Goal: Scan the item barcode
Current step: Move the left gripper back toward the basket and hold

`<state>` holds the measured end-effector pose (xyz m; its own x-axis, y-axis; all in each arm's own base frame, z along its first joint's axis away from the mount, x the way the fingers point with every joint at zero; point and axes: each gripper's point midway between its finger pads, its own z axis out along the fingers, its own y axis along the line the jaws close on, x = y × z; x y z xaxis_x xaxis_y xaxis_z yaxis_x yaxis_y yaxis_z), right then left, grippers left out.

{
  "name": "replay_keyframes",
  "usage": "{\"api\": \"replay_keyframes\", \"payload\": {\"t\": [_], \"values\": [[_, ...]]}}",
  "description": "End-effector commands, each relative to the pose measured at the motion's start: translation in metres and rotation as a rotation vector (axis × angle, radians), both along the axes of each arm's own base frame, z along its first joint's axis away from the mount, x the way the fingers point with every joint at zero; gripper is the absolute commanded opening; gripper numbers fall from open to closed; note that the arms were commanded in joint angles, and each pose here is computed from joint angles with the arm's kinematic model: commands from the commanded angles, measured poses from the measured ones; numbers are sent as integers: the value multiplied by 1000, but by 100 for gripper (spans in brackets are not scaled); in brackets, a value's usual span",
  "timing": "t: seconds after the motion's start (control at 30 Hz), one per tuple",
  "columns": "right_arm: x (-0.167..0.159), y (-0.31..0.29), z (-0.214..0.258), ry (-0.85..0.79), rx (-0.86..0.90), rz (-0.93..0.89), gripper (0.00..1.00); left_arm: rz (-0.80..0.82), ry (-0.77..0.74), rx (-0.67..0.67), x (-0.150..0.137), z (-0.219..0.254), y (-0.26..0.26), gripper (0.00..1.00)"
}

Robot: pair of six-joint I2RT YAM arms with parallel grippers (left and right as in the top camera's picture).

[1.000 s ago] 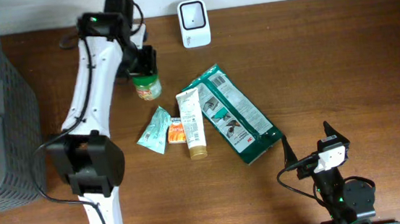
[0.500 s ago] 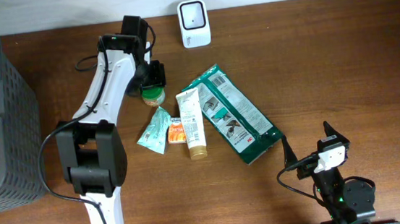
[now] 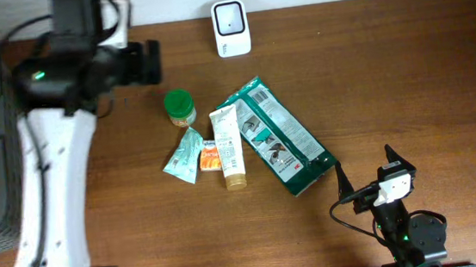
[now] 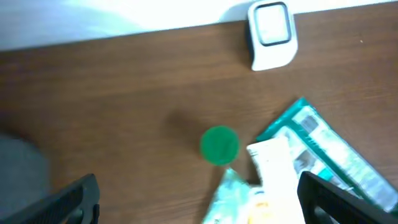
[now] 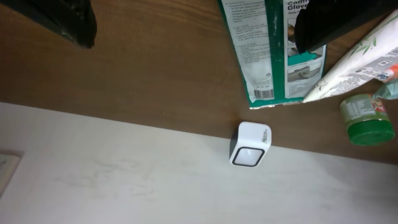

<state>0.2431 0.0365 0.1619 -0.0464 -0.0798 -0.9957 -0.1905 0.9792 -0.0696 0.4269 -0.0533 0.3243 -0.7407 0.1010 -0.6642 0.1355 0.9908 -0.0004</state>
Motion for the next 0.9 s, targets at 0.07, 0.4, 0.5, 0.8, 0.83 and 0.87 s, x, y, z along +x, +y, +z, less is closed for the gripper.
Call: {"api": "replay_keyframes", "payload": {"t": [0.07,0.4,0.5,0.8,0.83,0.87], "values": [[0,1,-2,3,8,2,98,48,22,120,-19,6,85,99],[0,1,-2,3,8,2,98,174,201,-33,-29,-40,130,99],[0,1,-2,3,8,2,98,380,283,3,-41,-56,165,99],[0,1,-2,3,8,2,98,276,316,224,-53,-55,200,99],[0,1,-2,3,8,2,98,249,318,242,-53,-55,200,100],[0,1,-2,3,8,2,98,242,315,249,-52,-55,200,100]]}}
